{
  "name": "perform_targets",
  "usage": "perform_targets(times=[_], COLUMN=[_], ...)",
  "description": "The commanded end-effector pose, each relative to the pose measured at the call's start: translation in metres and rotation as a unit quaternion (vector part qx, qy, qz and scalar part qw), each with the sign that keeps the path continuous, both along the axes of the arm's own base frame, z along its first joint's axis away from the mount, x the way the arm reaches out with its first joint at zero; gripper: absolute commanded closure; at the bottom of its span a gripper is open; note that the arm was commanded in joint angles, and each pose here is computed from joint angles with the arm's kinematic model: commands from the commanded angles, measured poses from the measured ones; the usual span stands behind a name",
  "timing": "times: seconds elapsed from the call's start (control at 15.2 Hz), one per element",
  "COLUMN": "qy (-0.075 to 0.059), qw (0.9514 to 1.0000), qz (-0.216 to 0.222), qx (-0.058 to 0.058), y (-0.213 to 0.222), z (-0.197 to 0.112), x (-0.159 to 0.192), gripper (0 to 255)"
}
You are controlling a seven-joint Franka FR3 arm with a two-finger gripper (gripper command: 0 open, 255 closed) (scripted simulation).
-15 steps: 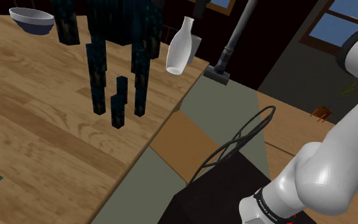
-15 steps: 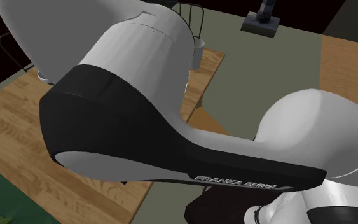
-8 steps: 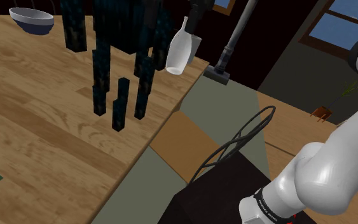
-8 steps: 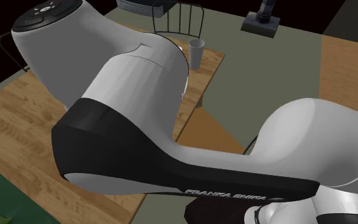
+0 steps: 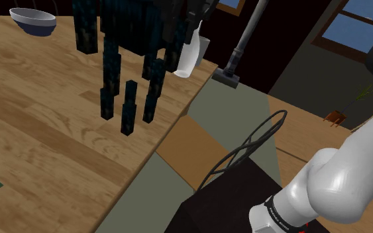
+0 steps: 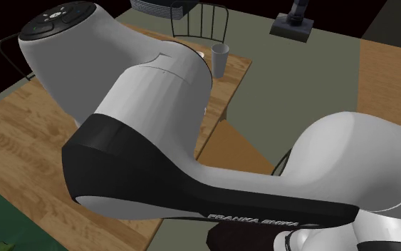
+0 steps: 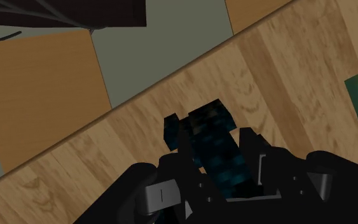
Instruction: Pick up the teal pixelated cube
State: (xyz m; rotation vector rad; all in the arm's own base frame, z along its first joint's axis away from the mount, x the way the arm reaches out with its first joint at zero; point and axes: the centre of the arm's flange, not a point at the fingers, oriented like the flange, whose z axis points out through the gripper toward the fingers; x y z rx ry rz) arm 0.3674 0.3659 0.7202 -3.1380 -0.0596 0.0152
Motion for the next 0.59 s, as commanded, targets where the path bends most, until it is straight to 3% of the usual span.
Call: perform_targets(times=[0.0,0.2,0.53], qy=[0.0,0.0,0.0], qw=[1.0,1.0,1.0], qz=[-0.001,-0.001,-0.001], qx=[0.0,0.0,0.0], y=[0.0,0.0,0.0], z=[0.0,-0.001,0.026], x=[0.0,0.001,0.001], gripper=[255,255,255])
